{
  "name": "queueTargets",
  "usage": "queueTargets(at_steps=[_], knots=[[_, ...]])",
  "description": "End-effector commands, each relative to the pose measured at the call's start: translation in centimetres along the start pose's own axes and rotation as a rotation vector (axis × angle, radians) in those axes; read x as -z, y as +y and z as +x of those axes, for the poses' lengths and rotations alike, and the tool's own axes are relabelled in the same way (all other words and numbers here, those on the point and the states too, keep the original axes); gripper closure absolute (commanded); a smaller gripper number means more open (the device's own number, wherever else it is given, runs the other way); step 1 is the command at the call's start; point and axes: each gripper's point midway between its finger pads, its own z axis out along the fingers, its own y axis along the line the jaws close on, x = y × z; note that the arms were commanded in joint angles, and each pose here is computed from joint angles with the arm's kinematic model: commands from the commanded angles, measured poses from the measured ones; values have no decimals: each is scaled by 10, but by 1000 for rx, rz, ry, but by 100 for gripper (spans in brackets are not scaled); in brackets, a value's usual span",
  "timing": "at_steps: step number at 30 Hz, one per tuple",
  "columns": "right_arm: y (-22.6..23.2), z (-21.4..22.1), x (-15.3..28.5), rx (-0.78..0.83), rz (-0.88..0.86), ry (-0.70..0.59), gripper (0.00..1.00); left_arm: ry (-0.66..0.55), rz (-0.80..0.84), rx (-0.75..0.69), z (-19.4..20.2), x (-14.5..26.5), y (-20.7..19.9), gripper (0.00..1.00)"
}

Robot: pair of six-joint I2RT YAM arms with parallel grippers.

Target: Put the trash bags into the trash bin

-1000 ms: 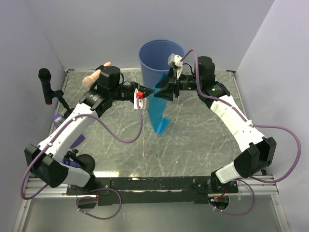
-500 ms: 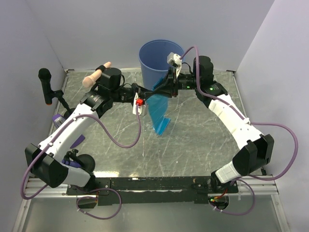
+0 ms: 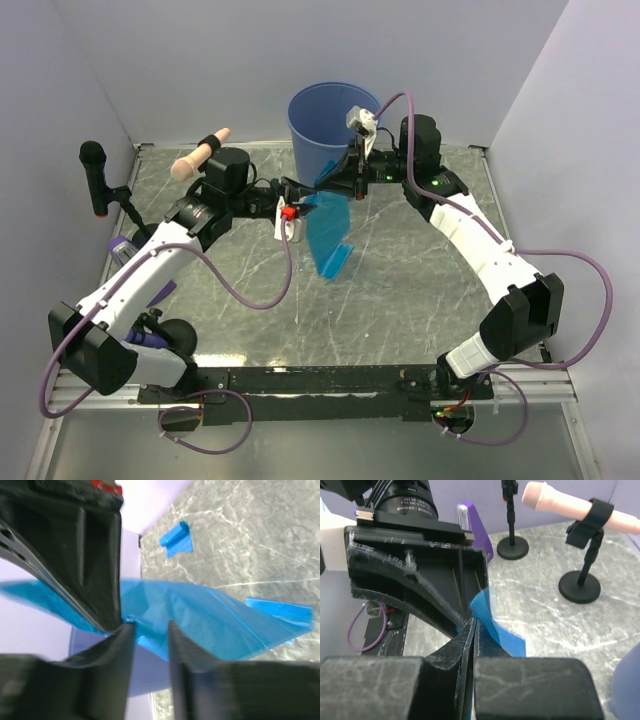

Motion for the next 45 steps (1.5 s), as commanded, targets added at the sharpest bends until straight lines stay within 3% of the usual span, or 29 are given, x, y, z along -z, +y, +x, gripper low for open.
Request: queueTargets(at_steps=[1,5,8,11,15,18,21,24,28,45], knots=[[-2,-10,12,8,-8,-25,100,12,-91,79,-17,22,21,57],[7,-13,26,10,-62,-10,100,-9,-135,359,-14,51,33,52],[17,-9,30,1,-103,4,100,-84,-107,601,-20,56,46,55],[22,-13,29,-54,-124,-20,100,-166,-80,702,-26,45,51,62],[19,-19,27,-128,-111,-38,100,-256,-88,731,-39,32,57,71],[12,-26,25,-169,-102,-58,100,-270,-55,740,-43,27,57,73],[7,-29,24,-204,-78,-67,100,-260,-42,739,-41,26,56,66],[6,-31,22,-214,-82,-73,100,-251,-32,752,-38,22,54,51],[3,-33,21,-214,-77,-81,100,-246,-28,731,-39,15,53,50],[-2,-40,26,-226,-41,-116,100,-197,18,653,-34,-3,49,67]])
